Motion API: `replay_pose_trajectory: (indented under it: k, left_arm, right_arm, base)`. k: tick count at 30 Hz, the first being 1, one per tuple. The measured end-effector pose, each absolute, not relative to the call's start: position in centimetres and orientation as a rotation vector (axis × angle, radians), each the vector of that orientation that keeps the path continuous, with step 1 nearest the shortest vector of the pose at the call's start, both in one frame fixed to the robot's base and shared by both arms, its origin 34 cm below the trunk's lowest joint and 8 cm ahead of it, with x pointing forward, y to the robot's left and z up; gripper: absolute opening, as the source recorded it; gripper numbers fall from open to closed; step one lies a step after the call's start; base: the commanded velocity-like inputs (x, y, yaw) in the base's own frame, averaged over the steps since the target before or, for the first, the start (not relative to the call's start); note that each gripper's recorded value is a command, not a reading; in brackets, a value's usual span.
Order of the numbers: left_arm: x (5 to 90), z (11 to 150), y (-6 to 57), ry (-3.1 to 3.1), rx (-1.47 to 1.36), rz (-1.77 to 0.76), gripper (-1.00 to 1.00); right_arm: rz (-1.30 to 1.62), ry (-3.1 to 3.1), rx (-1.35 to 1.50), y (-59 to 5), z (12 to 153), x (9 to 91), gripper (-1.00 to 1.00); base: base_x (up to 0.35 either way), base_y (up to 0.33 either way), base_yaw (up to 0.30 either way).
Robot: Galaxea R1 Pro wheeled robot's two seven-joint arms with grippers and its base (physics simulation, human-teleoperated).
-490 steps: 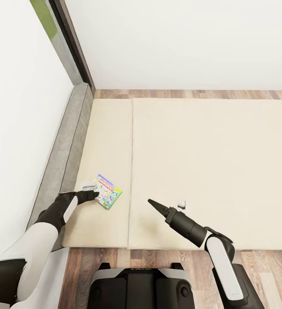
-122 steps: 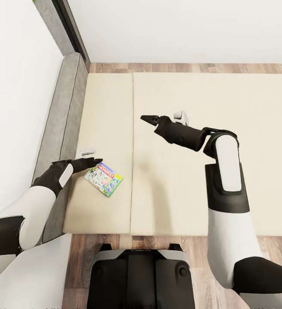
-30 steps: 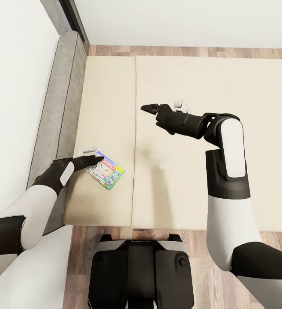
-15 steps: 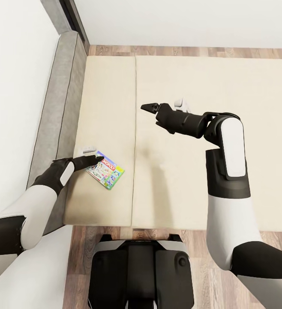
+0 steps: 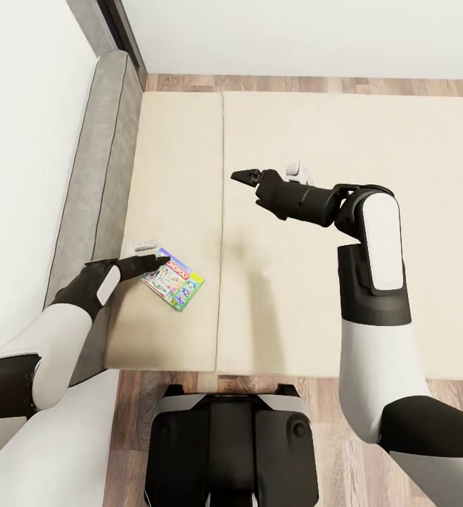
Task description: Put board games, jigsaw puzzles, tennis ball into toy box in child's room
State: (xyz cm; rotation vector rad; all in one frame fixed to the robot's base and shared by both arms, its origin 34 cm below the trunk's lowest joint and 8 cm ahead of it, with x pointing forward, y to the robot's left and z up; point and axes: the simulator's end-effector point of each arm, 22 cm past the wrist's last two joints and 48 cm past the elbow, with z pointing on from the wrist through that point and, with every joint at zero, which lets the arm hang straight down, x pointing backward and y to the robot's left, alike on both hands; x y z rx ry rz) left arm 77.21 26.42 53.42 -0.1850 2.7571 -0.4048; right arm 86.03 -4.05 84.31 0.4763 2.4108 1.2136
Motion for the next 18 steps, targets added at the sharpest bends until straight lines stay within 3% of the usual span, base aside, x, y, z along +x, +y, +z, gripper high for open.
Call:
replay_pose_trajectory:
  k: [18]
  left_arm:
    - [77.09,53.39,25.90,2.753,-0.178,-0.442,1.00]
  right_arm:
    - [1.214,2.415,0.480,-4.04,84.00,85.96,1.00]
  base:
    - [0.000,-0.004,0.000]
